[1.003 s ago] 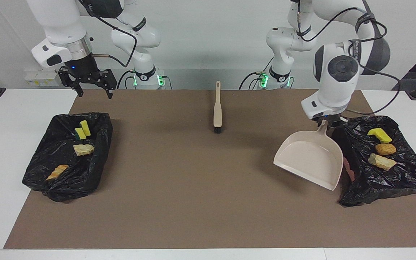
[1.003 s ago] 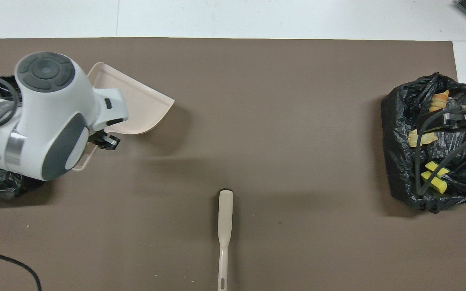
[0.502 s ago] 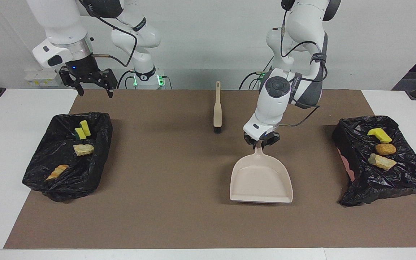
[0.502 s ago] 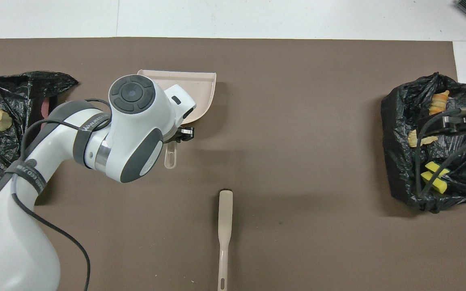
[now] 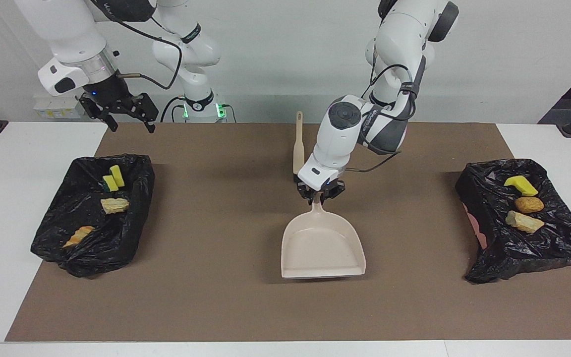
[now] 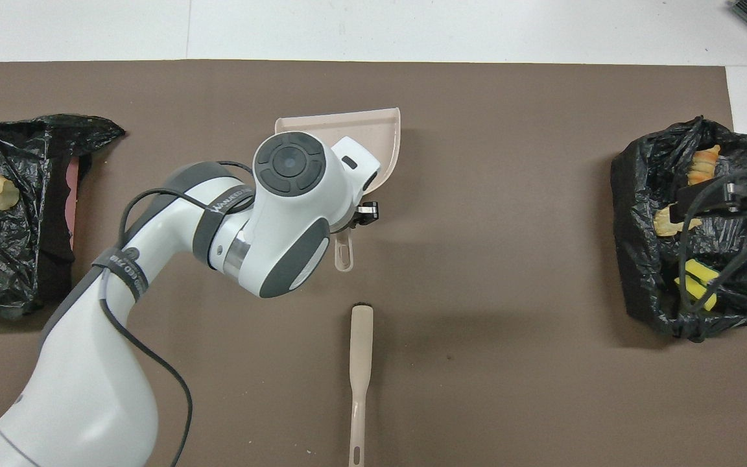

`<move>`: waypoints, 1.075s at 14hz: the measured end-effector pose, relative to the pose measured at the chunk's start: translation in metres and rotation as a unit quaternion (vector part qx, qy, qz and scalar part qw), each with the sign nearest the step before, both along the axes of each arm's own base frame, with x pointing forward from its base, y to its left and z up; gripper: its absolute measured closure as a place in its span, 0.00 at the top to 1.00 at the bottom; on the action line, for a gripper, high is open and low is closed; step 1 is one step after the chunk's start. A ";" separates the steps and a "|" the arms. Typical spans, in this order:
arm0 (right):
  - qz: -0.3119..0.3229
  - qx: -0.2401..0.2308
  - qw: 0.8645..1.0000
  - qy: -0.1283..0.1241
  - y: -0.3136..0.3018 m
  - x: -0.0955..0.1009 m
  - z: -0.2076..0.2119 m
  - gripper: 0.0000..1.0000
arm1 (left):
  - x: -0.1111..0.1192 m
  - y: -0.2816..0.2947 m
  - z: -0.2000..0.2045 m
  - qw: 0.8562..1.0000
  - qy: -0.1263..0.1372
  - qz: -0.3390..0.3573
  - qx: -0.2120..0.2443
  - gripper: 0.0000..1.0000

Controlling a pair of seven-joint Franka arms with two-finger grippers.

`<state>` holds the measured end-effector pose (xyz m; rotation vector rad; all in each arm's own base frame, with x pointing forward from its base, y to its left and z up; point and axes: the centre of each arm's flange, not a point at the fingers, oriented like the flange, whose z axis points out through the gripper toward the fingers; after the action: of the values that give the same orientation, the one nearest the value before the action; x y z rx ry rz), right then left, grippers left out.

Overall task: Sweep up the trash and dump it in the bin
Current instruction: 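Bring the dustpan back to the table center with the left gripper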

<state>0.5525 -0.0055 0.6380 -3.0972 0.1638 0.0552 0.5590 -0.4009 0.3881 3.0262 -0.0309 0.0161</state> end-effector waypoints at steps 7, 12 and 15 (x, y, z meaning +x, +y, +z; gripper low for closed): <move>0.005 -0.009 1.000 0.000 0.004 0.000 0.000 1.00 | 0.000 -0.027 -0.034 1.000 0.016 -0.011 -0.005 0.37; 0.006 -0.010 1.000 0.000 0.005 0.000 0.000 1.00 | 0.003 -0.021 -0.032 1.000 0.015 -0.007 0.000 0.79; 0.006 -0.010 1.000 0.000 0.005 0.000 0.000 1.00 | 0.012 0.013 0.002 1.000 0.005 0.003 0.025 0.99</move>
<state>0.5525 -0.0003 0.6380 -3.1182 0.1455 0.0547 0.5713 -0.3876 0.3902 3.0772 -0.0228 0.0022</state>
